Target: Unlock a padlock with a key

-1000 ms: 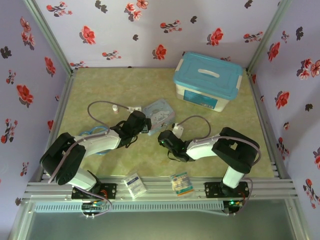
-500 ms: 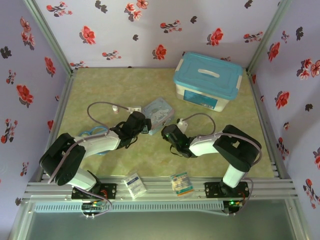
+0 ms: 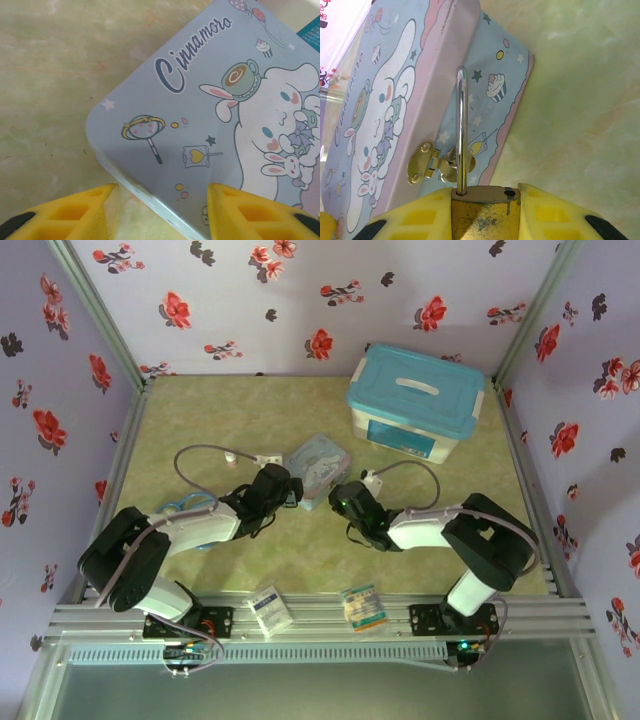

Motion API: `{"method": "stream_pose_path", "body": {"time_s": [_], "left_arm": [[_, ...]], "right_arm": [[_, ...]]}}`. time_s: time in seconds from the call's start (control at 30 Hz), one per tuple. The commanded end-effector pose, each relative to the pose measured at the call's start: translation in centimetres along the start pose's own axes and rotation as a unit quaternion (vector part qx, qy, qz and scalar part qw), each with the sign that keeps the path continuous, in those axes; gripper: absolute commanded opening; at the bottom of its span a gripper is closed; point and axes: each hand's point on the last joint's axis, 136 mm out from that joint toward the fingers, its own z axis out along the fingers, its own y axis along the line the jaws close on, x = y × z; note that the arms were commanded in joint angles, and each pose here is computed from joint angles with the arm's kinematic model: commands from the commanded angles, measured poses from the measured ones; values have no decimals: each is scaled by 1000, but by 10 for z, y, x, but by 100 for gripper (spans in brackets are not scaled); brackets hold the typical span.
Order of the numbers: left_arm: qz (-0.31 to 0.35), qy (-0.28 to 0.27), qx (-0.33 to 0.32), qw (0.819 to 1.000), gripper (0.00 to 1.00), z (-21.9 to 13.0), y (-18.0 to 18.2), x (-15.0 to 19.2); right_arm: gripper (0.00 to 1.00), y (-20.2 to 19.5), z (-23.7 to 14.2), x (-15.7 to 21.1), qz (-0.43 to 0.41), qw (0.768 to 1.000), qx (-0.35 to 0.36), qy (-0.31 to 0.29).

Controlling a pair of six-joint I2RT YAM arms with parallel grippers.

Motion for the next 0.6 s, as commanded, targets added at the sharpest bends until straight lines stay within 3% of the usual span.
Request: {"method": "stream_pose_path", "body": {"time_s": [0.0, 0.4, 0.57], "left_arm": [[18, 51, -59, 997, 48, 1, 34, 34], [-20, 14, -38, 999, 53, 2, 28, 4], [-42, -10, -12, 999, 68, -1, 11, -16]], "right_arm": [[19, -8, -8, -25, 1, 999, 7, -38], [21, -15, -3, -10, 48, 997, -47, 48], [21, -29, -8, -16, 99, 992, -61, 39]]}}
